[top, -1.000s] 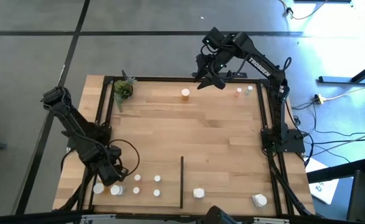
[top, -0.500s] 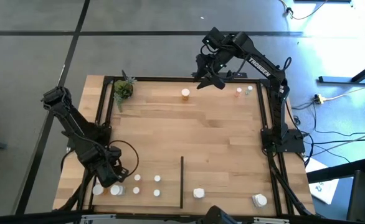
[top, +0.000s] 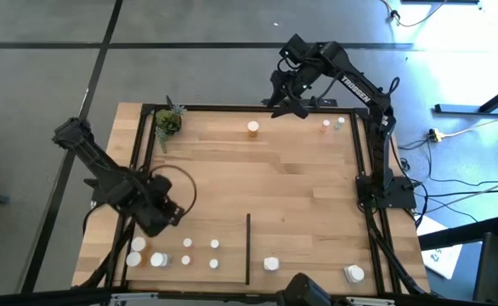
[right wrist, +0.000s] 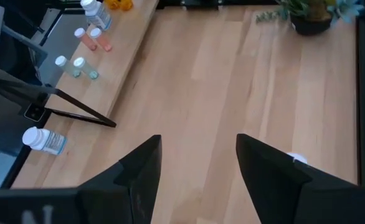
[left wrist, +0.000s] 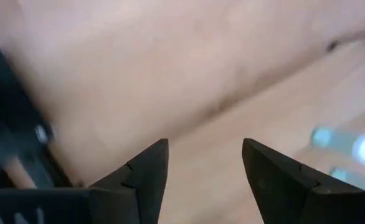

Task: Pick and place medicine bottles onto shelf by color
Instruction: Put the big orange pill bottle on the shelf aligned with the other big orange pill bottles

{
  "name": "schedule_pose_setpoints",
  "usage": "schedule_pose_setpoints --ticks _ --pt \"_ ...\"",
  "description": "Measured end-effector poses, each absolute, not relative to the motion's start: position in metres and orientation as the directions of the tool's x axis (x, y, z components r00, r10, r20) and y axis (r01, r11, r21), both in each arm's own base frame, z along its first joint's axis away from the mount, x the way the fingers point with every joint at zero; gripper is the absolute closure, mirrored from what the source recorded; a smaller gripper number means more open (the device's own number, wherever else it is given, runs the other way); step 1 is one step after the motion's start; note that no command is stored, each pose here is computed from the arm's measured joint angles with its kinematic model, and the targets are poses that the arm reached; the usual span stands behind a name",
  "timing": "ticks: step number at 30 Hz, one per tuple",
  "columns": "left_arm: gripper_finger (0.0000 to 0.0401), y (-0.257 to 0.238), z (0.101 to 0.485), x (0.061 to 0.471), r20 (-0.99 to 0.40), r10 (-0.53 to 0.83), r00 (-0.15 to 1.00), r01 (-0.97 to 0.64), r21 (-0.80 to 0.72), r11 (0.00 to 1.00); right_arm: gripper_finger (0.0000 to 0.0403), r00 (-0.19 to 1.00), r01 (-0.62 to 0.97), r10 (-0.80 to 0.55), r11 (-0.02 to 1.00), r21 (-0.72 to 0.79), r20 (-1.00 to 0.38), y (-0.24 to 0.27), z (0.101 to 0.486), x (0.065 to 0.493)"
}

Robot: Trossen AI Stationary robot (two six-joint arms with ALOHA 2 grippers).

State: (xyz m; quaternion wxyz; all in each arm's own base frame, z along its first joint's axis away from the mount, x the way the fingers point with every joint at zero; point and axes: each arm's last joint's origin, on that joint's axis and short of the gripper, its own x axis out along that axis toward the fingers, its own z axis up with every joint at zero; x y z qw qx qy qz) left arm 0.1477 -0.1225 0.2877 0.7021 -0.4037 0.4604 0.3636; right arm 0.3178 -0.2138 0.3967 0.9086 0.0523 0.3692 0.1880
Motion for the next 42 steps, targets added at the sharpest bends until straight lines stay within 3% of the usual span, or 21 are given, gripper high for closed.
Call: schedule_pose_setpoints --ticks 8,15,21,28,34,42 --pt "0.0203 -0.068 0.317 0.179 -0.914 0.240 0.326 -0.851 -0.173 0.496 0.0195 0.661 -0.209 0.341 0.939 0.273 -0.668 -0.231 0.396 0.303" --pt "0.0203 -0.004 0.338 0.205 -0.857 0.331 0.394 -0.795 -0.137 0.591 0.0195 0.564 0.063 0.051 0.993 0.105 -0.824 -0.238 0.402 0.290" --pt "0.0203 0.055 0.343 0.224 -0.784 0.388 0.485 -0.747 -0.140 0.650 0.0195 0.557 0.137 -0.093 0.990 -0.019 -0.825 -0.235 0.418 0.280" --pt "0.0203 0.120 0.330 0.252 -0.718 0.390 0.577 -0.673 -0.146 0.726 0.0195 0.596 0.158 -0.171 0.983 -0.094 -0.785 -0.231 0.434 0.273" --pt "0.0203 0.162 0.305 0.272 -0.706 0.289 0.647 -0.573 -0.198 0.795 0.0195 0.597 0.179 -0.204 0.977 -0.119 -0.776 -0.232 0.436 0.273" --pt "0.0203 0.197 0.266 0.285 -0.749 0.275 0.603 -0.471 -0.055 0.880 0.0195 0.560 0.292 -0.298 0.944 -0.152 -0.773 -0.236 0.437 0.273"
